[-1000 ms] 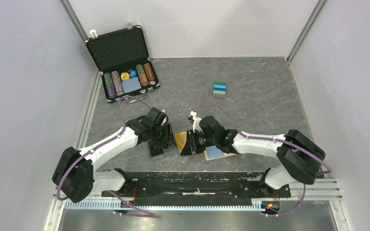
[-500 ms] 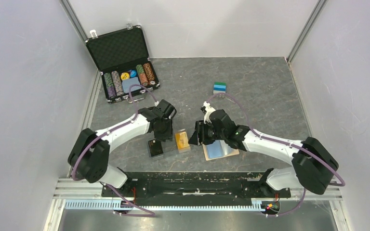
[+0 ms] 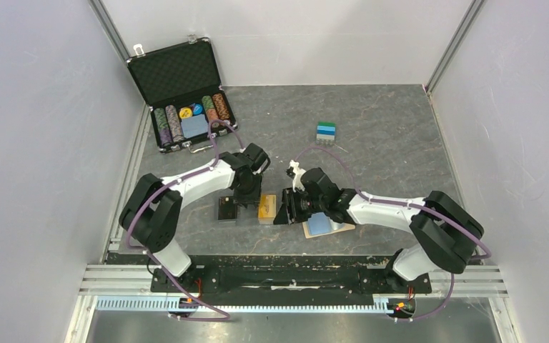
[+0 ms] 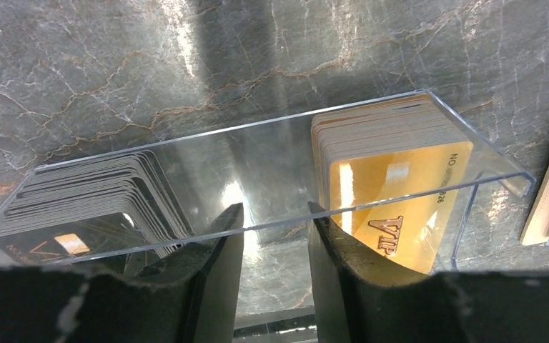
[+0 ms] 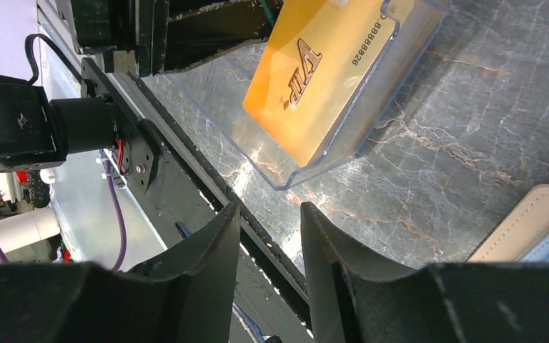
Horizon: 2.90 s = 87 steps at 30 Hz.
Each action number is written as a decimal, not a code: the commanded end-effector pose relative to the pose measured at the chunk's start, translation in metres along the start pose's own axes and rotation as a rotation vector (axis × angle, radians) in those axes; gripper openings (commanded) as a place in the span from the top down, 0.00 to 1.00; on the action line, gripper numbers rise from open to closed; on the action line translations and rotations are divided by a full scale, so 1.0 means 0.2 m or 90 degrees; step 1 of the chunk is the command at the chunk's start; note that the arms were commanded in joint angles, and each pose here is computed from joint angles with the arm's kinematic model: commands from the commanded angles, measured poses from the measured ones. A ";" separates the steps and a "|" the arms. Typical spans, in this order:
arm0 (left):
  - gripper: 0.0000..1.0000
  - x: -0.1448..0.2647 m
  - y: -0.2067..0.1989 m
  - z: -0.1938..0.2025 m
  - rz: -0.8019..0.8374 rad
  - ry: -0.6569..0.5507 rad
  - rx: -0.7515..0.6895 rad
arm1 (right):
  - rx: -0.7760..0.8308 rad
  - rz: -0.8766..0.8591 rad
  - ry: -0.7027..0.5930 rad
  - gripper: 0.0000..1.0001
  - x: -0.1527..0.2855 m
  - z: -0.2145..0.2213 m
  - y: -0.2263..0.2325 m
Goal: Put the credit cards into the card holder
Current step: Move the storage box to the center of the board, then pick up the credit card from the storage box.
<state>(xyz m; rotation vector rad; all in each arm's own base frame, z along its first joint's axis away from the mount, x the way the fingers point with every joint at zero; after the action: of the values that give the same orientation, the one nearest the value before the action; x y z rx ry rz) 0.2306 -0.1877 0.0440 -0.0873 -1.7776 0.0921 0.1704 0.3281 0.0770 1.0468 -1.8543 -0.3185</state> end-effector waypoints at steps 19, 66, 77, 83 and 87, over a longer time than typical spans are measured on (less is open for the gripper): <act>0.54 0.15 -0.24 0.09 0.289 -0.039 0.115 | -0.013 -0.001 -0.069 0.70 0.08 -0.03 0.00; 0.54 0.13 -0.14 0.05 0.081 -0.073 0.028 | -0.017 -0.013 -0.043 0.79 0.05 0.02 -0.01; 0.94 0.11 -0.18 0.05 0.102 -0.059 0.025 | -0.014 -0.014 -0.040 0.79 0.05 0.02 -0.01; 0.98 0.14 -0.16 0.04 0.094 -0.079 0.031 | -0.013 -0.013 -0.036 0.79 0.04 0.02 -0.02; 0.98 0.17 -0.19 0.02 0.115 -0.086 0.034 | -0.013 -0.011 -0.034 0.79 0.04 0.03 -0.02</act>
<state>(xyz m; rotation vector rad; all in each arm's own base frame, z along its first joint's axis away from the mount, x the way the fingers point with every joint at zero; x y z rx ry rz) 0.2101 -0.2157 0.0616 -0.1652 -1.8390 0.2515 0.1641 0.3164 0.0759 1.0305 -1.8767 -0.3836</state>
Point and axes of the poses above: each gripper's point midway between its finger pads, its own x axis back along the fingers, its own y axis along the line the jaws close on, z = x × y, the point moved 1 cm from there along x, back along the fingers, and after that the axes turned 7 degrees about x, right-handed, at the moved point
